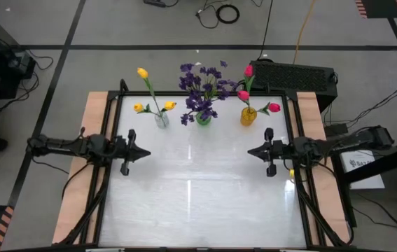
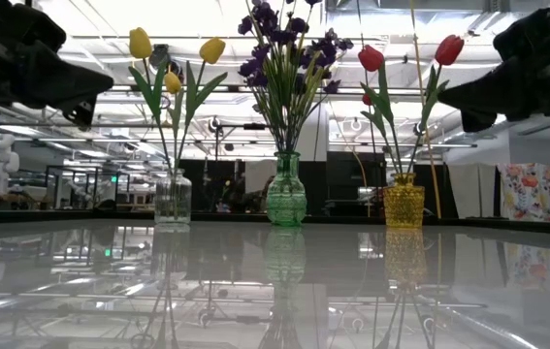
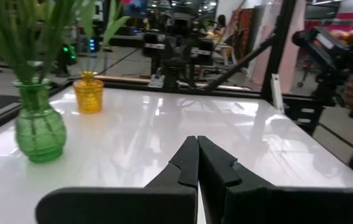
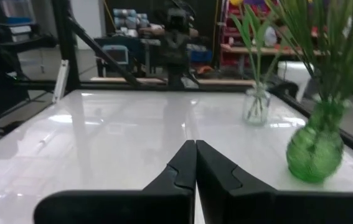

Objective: Sort flowers into vase by color
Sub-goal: Return to Home Position

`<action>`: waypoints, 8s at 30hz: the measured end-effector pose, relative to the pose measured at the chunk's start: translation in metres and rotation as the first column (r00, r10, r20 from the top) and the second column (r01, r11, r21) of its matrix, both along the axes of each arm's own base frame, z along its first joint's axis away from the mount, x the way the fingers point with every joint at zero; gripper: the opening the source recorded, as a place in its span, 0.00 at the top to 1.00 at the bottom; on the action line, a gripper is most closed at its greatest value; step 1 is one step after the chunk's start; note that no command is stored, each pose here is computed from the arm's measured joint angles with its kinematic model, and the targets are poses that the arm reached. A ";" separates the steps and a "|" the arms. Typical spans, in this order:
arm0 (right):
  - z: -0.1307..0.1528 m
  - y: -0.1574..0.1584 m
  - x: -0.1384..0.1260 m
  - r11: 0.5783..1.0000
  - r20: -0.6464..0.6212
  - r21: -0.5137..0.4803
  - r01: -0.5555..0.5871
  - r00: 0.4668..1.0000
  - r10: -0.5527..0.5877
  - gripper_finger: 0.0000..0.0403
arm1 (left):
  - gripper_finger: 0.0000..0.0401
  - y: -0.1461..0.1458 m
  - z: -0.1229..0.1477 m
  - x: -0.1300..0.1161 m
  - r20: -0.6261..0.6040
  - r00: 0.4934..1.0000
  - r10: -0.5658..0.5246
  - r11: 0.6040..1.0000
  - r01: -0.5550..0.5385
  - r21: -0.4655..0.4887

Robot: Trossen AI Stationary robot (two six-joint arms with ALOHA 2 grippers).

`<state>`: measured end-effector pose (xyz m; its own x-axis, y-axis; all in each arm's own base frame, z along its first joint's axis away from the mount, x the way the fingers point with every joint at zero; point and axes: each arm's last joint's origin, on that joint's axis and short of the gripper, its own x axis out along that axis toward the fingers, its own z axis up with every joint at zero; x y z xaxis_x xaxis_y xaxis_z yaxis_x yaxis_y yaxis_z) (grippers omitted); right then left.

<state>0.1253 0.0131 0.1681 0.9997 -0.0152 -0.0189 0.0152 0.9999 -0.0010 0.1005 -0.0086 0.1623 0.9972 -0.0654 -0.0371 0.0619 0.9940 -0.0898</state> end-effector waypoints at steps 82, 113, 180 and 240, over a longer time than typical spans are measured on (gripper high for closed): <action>0.002 -0.010 -0.029 0.999 0.046 -0.022 -0.026 0.999 0.027 1.00 | 1.00 0.018 0.000 -0.001 -0.005 0.988 0.156 0.973 -0.152 0.174; 0.002 -0.011 -0.029 0.999 0.048 -0.038 -0.024 0.999 0.025 1.00 | 0.96 0.016 0.000 0.000 -0.010 0.994 0.113 0.986 -0.110 0.122; 0.002 -0.011 -0.028 0.999 0.049 -0.037 -0.024 0.998 0.026 1.00 | 0.95 0.016 0.000 0.000 -0.009 0.993 0.116 0.986 -0.114 0.123; 0.003 -0.011 -0.028 0.999 0.049 -0.037 -0.024 0.998 0.026 1.00 | 0.95 0.016 0.000 0.000 -0.009 0.993 0.116 0.986 -0.114 0.123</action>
